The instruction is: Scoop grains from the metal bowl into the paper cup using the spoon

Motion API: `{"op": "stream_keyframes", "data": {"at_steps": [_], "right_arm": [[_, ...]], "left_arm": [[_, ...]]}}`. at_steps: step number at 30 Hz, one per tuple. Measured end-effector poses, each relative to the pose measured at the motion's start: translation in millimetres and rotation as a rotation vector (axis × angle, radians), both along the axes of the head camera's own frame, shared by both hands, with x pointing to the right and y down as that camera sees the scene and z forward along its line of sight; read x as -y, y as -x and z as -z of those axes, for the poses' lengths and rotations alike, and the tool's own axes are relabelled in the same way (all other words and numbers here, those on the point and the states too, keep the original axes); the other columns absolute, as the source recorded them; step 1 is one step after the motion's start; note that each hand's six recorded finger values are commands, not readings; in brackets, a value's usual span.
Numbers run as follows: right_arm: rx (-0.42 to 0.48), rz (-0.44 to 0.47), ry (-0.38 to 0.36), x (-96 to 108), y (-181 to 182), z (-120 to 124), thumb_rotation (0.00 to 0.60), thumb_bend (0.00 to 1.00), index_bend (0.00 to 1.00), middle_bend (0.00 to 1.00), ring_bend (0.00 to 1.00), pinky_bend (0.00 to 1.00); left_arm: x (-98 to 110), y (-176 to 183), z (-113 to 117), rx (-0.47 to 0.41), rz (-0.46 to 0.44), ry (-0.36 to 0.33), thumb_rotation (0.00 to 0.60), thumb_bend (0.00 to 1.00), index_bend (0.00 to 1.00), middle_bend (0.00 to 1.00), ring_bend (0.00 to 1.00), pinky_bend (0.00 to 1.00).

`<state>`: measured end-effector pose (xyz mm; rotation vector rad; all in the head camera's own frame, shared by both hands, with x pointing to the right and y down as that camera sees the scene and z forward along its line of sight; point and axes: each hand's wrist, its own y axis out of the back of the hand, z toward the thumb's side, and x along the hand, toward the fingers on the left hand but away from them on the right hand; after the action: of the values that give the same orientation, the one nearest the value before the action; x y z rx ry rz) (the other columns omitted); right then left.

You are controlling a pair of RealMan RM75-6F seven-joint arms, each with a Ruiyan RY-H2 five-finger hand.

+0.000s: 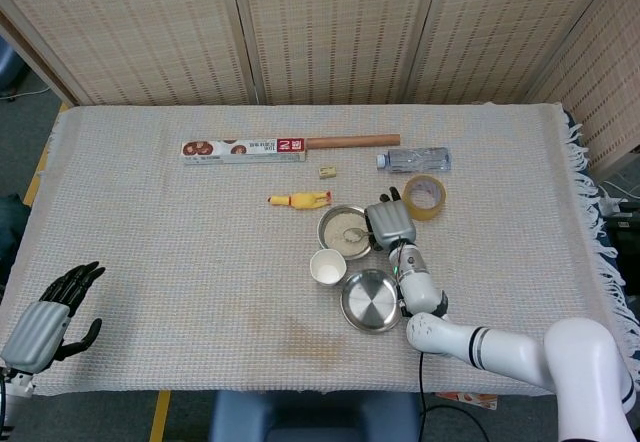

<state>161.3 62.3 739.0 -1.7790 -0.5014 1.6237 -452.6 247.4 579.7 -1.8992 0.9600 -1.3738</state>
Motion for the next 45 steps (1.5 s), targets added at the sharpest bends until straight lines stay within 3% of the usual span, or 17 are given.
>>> {"op": "stream_keyframes", "data": {"at_steps": [8,14,24,33,45], "right_arm": [[0.029,0.009,-0.025,2,0,20,0.600,0.35,0.82,0.56,0.14,0.05],[0.110,0.001,-0.027,1,8,45,0.600,0.35,0.81,0.56,0.14,0.05],[0.184,0.059,0.011,-19,30,73,0.600,0.35,0.81,0.56,0.14,0.05],[0.074,0.220,-0.035,-37,47,72,0.600,0.35,0.81,0.56,0.14,0.05],[-0.238,0.513,-0.251,-47,63,76,0.600,0.35,0.79,0.56,0.14,0.05]], "left_arm": [[0,0,-2,0.002,-0.002,0.006,0.600,0.47,0.00,0.00,0.00,0.13],[-1,-2,-1,0.007,-0.005,0.003,0.600,0.47,0.00,0.00,0.00,0.13],[-3,-5,-1,0.007,-0.015,0.007,0.600,0.47,0.00,0.00,0.00,0.13],[-3,-5,3,-0.007,-0.015,-0.004,0.600,0.47,0.00,0.00,0.00,0.13],[-2,-4,4,-0.018,-0.015,-0.002,0.600,0.47,0.00,0.00,0.00,0.13]]}}
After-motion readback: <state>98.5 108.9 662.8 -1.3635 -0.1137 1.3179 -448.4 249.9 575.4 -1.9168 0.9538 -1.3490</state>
